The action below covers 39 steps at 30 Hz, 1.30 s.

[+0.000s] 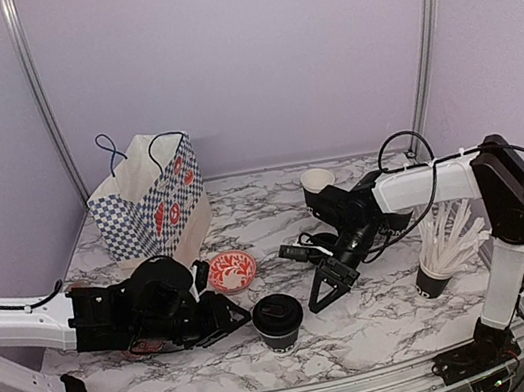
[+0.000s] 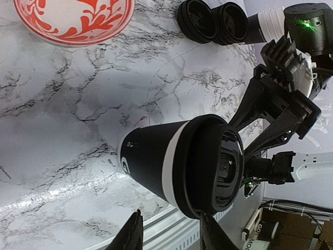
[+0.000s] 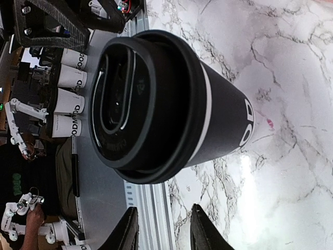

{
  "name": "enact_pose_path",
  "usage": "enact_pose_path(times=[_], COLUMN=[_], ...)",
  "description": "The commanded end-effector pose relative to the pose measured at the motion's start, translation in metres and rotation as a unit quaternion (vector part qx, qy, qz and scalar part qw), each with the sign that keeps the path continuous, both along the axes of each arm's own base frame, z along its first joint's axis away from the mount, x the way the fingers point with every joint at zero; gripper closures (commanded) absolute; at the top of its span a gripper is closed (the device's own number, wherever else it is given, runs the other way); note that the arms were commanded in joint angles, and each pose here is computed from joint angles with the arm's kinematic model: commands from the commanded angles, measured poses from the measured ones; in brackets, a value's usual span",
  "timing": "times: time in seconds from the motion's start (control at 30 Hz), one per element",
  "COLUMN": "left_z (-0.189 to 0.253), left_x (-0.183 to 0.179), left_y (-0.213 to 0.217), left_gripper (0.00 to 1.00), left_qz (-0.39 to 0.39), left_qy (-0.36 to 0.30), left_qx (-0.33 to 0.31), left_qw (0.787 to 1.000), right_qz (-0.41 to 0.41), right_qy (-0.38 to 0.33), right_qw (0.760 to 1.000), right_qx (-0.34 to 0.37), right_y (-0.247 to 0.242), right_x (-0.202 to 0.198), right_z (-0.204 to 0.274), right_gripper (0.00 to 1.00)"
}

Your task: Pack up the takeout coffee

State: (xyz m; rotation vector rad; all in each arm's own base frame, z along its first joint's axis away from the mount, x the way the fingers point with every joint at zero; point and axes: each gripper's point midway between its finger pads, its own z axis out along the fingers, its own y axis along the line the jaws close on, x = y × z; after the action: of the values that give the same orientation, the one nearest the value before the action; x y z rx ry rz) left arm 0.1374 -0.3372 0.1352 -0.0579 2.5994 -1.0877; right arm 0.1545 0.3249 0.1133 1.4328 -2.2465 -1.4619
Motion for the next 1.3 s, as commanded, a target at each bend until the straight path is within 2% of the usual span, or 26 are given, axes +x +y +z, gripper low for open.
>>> enact_pose_path(times=[0.0, 0.53, 1.27], left_z=[0.015, 0.002, -0.02], left_x=[0.0, 0.001, -0.005], left_y=[-0.016, -0.026, -0.056], left_gripper=[0.63, 0.72, 0.72], left_qz=[-0.006, 0.002, -0.022], left_qy=[-0.001, 0.02, 0.066], left_qx=[-0.046, -0.042, -0.057], left_qw=[0.999, 0.999, 0.996], right_qz=[0.001, 0.001, 0.006], right_qy=[0.009, 0.032, 0.059], right_qw=[1.0, 0.998, 0.997], right_qx=[0.03, 0.048, 0.038], right_y=[0.012, 0.022, 0.029], right_x=[0.004, 0.009, -0.003], right_z=[0.021, 0.025, 0.009], right_gripper=[0.68, 0.72, 0.77])
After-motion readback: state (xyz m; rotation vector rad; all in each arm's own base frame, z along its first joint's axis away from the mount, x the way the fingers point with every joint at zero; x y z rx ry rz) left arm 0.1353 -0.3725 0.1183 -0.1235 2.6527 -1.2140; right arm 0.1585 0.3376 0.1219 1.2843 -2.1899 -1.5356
